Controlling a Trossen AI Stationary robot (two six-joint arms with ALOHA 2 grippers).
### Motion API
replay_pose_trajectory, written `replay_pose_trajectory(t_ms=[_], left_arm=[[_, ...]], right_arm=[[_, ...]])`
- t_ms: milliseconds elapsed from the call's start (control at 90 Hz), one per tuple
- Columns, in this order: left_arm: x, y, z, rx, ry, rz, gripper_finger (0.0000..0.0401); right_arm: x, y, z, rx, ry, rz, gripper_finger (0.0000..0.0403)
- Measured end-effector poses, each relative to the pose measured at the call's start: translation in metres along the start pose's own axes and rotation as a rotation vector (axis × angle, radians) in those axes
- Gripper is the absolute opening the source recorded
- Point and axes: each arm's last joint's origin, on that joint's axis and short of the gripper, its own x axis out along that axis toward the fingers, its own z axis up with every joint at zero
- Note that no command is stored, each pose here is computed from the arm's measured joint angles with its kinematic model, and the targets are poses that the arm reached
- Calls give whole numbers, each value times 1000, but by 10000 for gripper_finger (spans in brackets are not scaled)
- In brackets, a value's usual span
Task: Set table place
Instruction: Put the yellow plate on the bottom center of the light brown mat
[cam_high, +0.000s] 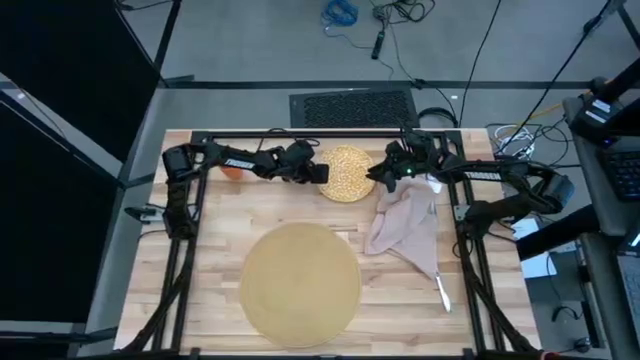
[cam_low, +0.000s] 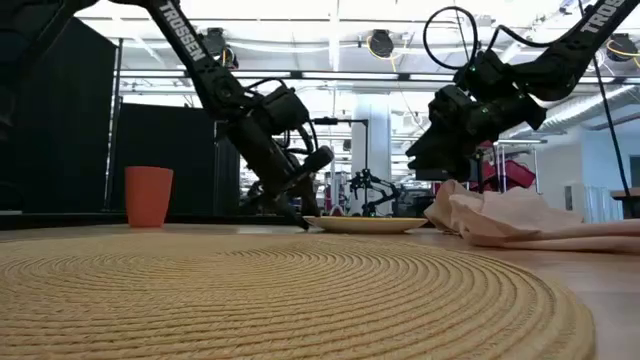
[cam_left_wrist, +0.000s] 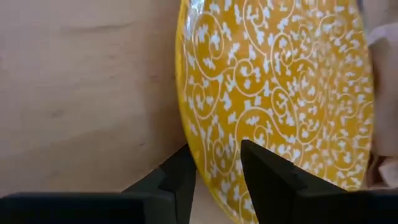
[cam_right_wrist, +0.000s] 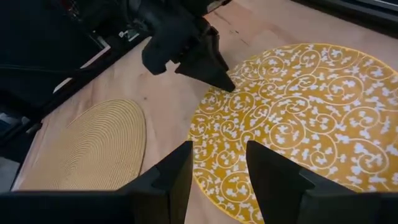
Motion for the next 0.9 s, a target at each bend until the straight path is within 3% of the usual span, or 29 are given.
replay_pose_trajectory(t_ms=[178, 400, 900], left_arm=[[0, 0, 0, 12, 6, -3, 100], [-1, -4, 3, 49, -16, -30, 13], [-18, -19, 8, 87, -3, -166, 0]], right_arm=[[0, 0, 0, -2, -2, 0, 137], [0, 0, 0, -2, -2, 0, 137], [-1, 1, 1, -4, -6, 1, 137]])
